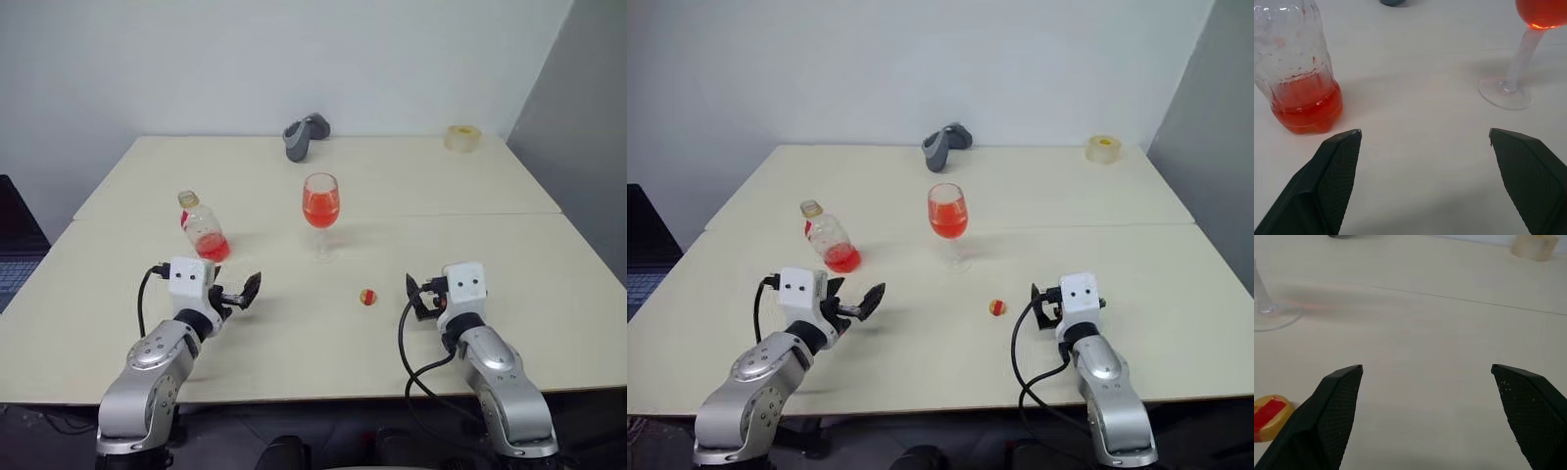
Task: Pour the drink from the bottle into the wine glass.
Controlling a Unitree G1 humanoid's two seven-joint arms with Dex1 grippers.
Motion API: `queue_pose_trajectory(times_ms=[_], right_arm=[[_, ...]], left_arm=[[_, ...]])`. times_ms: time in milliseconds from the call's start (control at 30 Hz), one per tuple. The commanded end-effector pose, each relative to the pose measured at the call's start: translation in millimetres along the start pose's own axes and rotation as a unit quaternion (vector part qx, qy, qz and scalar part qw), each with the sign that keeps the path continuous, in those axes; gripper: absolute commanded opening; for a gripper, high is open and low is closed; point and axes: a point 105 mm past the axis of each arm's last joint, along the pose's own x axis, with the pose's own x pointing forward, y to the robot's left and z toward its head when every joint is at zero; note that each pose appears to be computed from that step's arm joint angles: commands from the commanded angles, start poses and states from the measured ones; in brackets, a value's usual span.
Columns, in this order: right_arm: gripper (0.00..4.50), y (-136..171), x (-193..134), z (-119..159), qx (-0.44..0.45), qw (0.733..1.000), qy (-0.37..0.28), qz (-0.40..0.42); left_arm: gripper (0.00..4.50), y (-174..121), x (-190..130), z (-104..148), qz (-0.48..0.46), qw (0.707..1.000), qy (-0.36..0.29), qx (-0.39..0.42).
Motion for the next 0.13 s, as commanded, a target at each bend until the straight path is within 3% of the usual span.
queue_pose_trajectory(times_ms=[33,133], right_arm=[[4.5,-7.4,-0.3,6.8,0.012,0.999,-0.02,-0.048],[4.5,-6.2,-1.6,5.6,0.021,0.998,-0.022,-0.049]], left_arm=[[4.49,-12.7,4.1,-0.4,0.01,0.999,-0.021,0.026],[4.49,-7.7,3.9,0.8,0.033,0.999,-0.027,0.022]])
